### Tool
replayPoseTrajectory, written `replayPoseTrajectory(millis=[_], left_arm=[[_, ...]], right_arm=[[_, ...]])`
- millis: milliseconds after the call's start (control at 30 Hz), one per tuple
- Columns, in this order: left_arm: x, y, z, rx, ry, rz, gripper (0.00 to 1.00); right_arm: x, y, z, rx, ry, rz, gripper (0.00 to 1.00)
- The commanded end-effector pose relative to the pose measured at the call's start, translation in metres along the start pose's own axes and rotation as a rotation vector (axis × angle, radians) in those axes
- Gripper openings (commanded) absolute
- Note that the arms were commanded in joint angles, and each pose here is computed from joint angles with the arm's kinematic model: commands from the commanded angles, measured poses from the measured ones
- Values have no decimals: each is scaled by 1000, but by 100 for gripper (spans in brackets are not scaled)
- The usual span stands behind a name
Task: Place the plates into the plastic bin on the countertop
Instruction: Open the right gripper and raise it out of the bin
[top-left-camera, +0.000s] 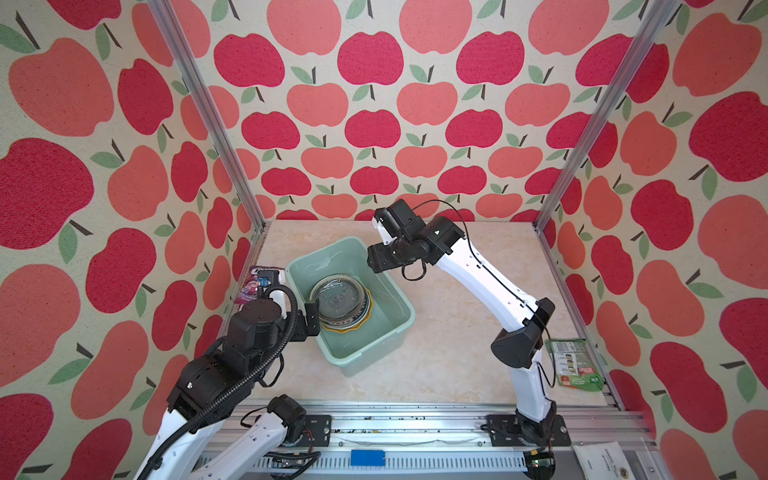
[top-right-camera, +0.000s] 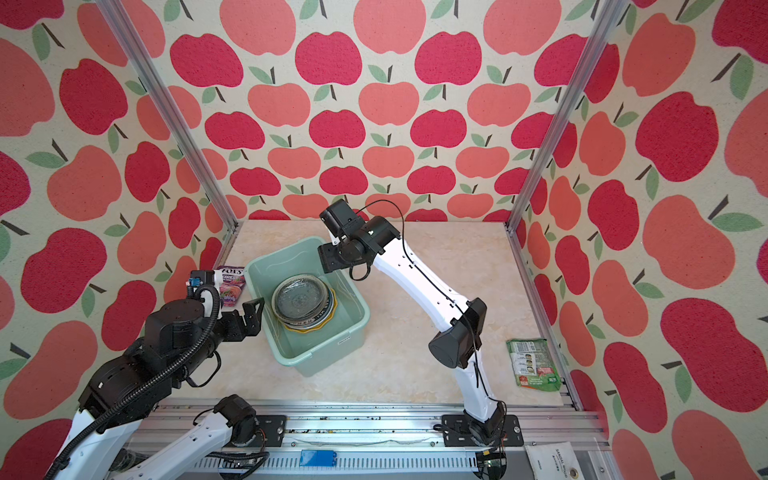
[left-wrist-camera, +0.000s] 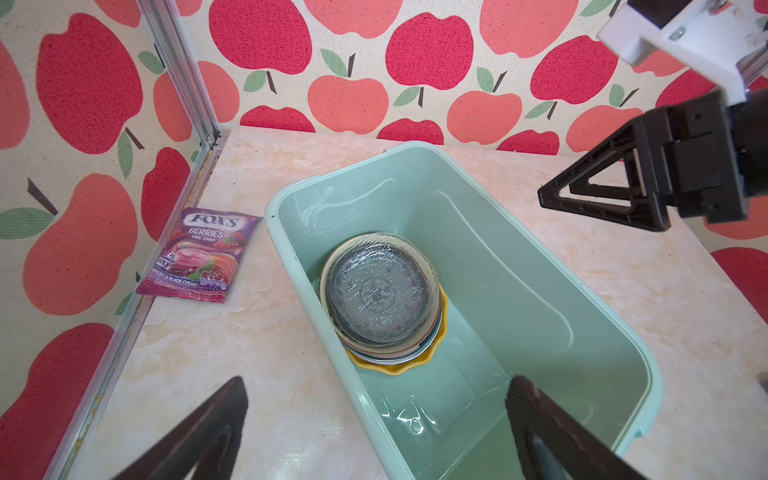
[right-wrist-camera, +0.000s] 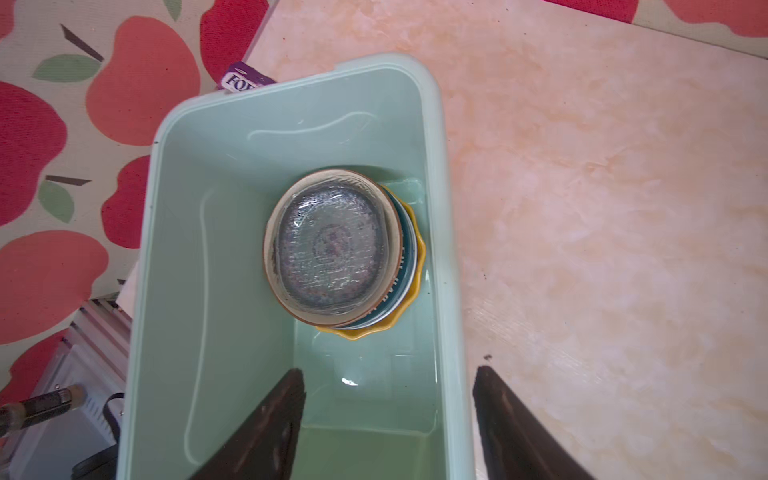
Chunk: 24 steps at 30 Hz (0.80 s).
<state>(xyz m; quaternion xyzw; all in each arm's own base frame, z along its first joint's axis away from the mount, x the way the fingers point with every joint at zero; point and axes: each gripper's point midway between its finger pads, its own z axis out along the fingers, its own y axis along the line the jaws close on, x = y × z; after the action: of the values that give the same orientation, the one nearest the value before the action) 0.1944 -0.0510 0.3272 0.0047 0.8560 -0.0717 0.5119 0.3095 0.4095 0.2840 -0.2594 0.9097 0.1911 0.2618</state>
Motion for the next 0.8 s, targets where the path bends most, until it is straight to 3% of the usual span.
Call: replayPoseTrajectory(millis=[0,233,400,533,767], left_arm=[[-6,-6,1,26,-7,-17,99],[-8,-13,8,34,11,-12,99],[-10,-16,9,47,16,-15,99],[-9,-15,6,48,20,-26,99],[-8,-11,-4,52,19,-48,99]], right_arm=[[26,-17,12,29,131,-71,68],[44,-33,46,55,226,-81,67],[55,-37,69,51,281,-49,60],[57,-40,78,64,288,-25,48],[62,-48,72,102,279,7,17]])
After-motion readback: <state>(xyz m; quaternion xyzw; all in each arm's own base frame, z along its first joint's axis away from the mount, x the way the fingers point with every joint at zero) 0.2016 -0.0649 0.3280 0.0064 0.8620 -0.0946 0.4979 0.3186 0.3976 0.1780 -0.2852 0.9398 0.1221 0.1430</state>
